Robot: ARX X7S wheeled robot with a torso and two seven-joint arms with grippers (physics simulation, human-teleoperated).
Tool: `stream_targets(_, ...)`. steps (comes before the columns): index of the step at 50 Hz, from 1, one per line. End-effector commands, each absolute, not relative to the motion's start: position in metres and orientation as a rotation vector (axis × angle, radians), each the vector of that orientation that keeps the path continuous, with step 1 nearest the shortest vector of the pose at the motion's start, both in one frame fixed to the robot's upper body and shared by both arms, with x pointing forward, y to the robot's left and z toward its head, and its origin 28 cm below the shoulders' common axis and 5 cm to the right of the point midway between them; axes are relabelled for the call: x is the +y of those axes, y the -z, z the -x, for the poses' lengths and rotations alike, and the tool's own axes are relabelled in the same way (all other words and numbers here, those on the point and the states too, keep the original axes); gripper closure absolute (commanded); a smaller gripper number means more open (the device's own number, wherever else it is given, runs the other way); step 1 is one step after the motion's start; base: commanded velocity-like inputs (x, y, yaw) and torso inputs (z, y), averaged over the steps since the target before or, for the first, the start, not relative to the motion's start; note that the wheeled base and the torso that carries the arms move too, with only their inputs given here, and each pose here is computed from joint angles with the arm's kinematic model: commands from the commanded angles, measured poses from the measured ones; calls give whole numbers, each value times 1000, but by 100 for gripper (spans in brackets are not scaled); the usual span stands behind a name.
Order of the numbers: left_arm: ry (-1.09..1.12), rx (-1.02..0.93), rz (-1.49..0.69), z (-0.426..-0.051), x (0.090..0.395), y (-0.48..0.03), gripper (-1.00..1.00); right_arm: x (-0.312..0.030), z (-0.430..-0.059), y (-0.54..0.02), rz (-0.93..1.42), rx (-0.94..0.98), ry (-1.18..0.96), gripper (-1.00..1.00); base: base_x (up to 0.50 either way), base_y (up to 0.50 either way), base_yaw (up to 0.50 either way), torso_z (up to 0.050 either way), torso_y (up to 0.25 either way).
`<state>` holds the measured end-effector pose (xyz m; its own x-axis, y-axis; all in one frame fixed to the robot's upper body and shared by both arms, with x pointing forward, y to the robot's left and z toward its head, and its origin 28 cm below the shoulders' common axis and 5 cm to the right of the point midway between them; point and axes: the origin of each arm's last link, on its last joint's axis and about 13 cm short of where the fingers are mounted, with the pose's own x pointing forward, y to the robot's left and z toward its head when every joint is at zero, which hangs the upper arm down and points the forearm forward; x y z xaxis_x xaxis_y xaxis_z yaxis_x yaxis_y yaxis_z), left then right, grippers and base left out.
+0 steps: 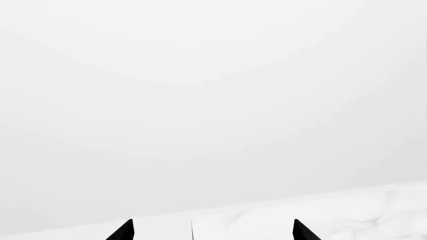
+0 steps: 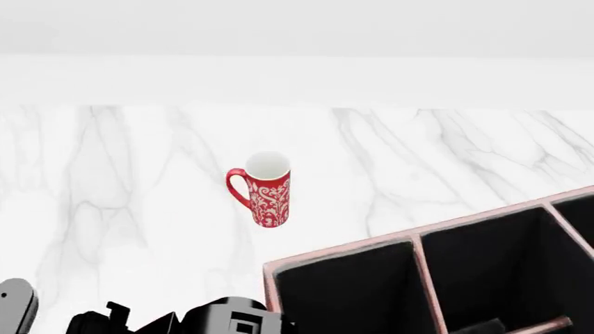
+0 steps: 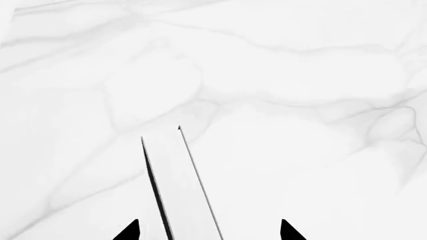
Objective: Pick up the book and place it in the right compartment of the caddy.
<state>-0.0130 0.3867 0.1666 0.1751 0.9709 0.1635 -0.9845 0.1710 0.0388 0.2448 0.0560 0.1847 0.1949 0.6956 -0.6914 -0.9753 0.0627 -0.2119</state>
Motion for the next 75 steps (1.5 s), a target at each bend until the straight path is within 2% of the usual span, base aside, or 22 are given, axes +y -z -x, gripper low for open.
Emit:
stream_targets(1,-1391,-110,-147,12,387,-166,-100,55,-248,-174,745,511,-1327,-100,0,0,0,0,0)
stream_targets(60,-1381,-108,-156,11,386,-166,-100,54,-254,-135,730,601,-1353,-100,0,0,0,0,0)
stream_targets(61,-1381,-108,-155,11,386,-166,-100,54,-254,-134,731,600,-1352,100,0,0,0,0,0)
stream_targets(75,-1372,-109,-162,8,385,-166,-100,53,-252,-132,724,598,-1364,100,0,0,0,0,0)
